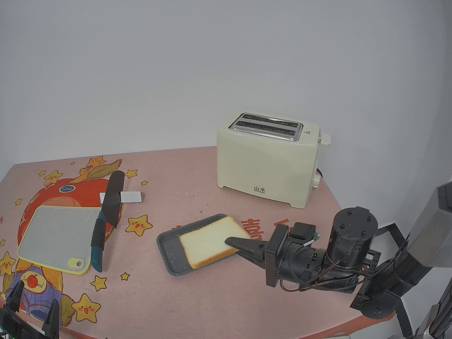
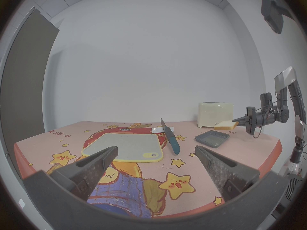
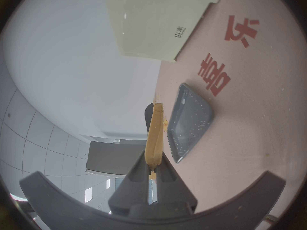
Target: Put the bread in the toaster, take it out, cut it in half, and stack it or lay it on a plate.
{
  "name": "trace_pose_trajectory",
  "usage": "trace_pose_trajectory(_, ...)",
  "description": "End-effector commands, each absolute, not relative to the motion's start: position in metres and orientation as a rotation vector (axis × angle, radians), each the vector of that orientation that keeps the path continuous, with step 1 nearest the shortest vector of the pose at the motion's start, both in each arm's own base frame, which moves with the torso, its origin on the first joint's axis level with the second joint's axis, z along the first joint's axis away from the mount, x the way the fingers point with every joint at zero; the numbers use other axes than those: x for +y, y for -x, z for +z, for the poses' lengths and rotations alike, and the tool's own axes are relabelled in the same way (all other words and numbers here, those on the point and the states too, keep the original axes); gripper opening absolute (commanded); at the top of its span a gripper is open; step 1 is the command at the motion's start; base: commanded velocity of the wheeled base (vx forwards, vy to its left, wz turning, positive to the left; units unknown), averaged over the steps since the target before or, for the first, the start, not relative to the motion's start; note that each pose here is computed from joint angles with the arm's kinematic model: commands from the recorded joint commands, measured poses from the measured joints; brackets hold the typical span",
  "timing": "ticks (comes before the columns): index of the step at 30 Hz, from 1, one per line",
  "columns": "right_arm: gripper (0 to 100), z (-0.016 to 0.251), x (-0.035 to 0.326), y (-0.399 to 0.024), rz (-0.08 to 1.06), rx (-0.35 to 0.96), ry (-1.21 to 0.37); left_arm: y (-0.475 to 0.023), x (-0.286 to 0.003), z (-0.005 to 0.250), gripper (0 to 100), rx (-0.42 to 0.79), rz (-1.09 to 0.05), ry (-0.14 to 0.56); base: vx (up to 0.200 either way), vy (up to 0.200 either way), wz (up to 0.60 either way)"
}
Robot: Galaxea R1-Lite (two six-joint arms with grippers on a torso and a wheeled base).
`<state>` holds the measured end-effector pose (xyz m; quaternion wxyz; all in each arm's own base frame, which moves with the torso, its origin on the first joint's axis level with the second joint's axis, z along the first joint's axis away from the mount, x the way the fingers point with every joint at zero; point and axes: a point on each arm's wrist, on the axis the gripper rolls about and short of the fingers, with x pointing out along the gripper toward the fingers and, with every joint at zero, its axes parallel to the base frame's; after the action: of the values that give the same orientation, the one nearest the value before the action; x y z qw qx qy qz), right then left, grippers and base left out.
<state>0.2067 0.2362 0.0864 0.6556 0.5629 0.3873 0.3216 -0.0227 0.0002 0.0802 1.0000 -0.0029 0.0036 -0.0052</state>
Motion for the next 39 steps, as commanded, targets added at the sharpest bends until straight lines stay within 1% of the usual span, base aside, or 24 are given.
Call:
trace_pose_trajectory(1,0,0.112,0.229,-0.200,0.791,0.817,-1.300,0.022,0.000,0.076,100,0.023,-0.011,0.006,0.000,0.000,0.00)
trace_pose_trajectory(5,0,0.131,0.223,-0.190,0.844,0.782,-1.314,0.022,0.000,0.076,100,0.023,-0.011,0.006,0.000,0.000,0.00)
trace_pose_trajectory(9,0,0.142,0.218,-0.185,0.860,0.768,-1.318,0.022,0.000,0.076,100,0.023,-0.011,0.006,0.000,0.000,0.00)
trace_pose_trajectory(12,0,0.157,0.212,-0.180,0.881,0.746,-1.327,0.021,0.000,0.076,100,0.025,-0.011,0.006,0.000,0.000,0.00)
trace_pose_trajectory(16,0,0.165,0.208,-0.177,0.894,0.730,-1.332,0.021,0.000,0.076,100,0.025,-0.011,0.006,0.000,0.000,0.00)
trace_pose_trajectory(19,0,0.167,0.207,-0.177,0.900,0.721,-1.324,0.022,0.000,0.076,100,0.023,-0.011,0.006,0.000,0.000,0.00)
trace_pose_trajectory(25,0,0.166,0.205,-0.177,0.914,0.676,-1.257,0.022,0.000,0.076,100,0.023,-0.011,0.006,0.000,0.000,0.00)
trace_pose_trajectory(31,0,0.170,0.200,-0.173,0.944,0.608,-1.177,0.022,0.000,0.076,100,0.023,-0.011,0.006,0.000,0.000,0.00)
trace_pose_trajectory(39,0,0.167,0.198,-0.171,0.959,0.559,-1.077,0.022,0.000,0.076,100,0.023,-0.011,0.006,0.000,0.000,0.00)
